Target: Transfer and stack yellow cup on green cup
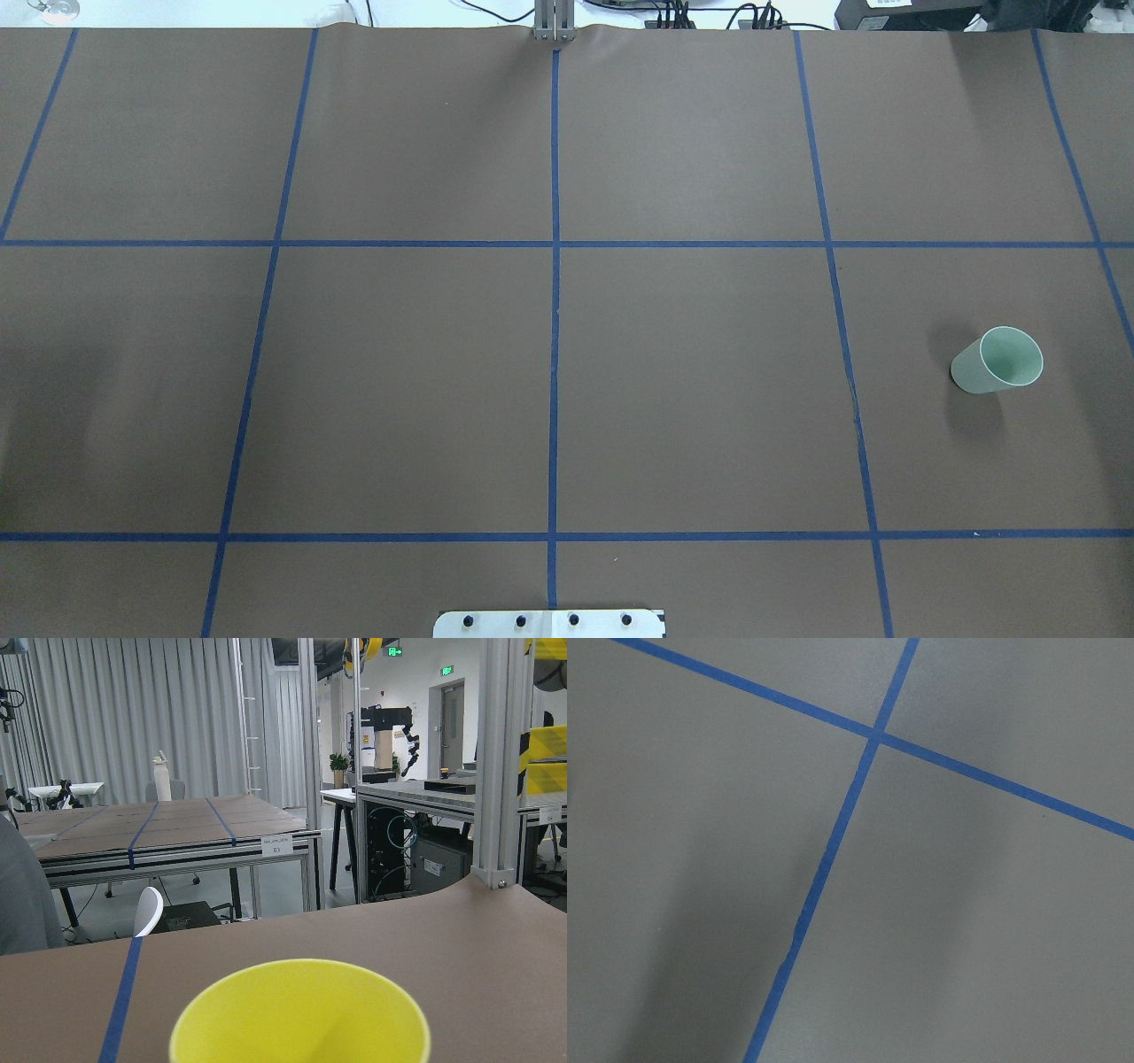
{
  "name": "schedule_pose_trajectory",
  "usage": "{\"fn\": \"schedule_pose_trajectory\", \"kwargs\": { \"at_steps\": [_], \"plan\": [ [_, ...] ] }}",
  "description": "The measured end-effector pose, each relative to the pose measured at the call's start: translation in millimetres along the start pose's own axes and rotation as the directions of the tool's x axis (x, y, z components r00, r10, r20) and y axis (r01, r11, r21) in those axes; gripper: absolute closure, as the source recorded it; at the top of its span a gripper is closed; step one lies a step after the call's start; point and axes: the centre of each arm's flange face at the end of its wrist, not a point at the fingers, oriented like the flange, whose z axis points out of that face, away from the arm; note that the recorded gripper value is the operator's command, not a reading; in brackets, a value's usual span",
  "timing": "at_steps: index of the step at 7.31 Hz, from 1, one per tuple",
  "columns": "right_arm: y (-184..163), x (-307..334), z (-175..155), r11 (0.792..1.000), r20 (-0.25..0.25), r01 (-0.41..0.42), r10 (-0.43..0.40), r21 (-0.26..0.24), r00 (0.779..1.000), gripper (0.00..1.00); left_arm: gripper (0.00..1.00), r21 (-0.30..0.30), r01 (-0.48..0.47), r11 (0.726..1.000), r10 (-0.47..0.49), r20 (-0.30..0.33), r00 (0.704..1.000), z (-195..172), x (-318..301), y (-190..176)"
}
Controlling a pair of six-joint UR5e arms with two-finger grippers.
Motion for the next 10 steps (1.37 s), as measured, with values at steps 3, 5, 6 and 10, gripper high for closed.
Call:
{"fn": "schedule_pose_trajectory", "kwargs": {
  "at_steps": [3, 5, 6, 10],
  "plan": [
    [-1, 0, 0, 1.0, 0.001, 0.0, 0.0, 0.0, 1.0, 0.0, 0.0, -0.004, 0.001, 1.0, -0.001, 0.024, 1.0, 6, -3, 4],
    [-1, 0, 0, 1.0, 0.001, 0.001, -0.001, 0.0, 1.0, 0.0, 0.0, 0.001, 0.004, 1.0, -0.004, 0.035, 0.999, 12, -5, 6],
    [-2, -1, 0, 1.0, 0.001, 0.001, -0.001, 0.0, 1.0, 0.0, 0.0, 0.005, 0.007, 1.0, -0.007, 0.038, 0.999, 16, -4, 6],
    [-2, -1, 0, 1.0, 0.001, 0.001, -0.001, 0.001, 1.0, 0.0, 0.27, 0.024, 0.013, 1.0, -0.014, 0.036, 0.999, 24, -2, 6]
  ]
}}
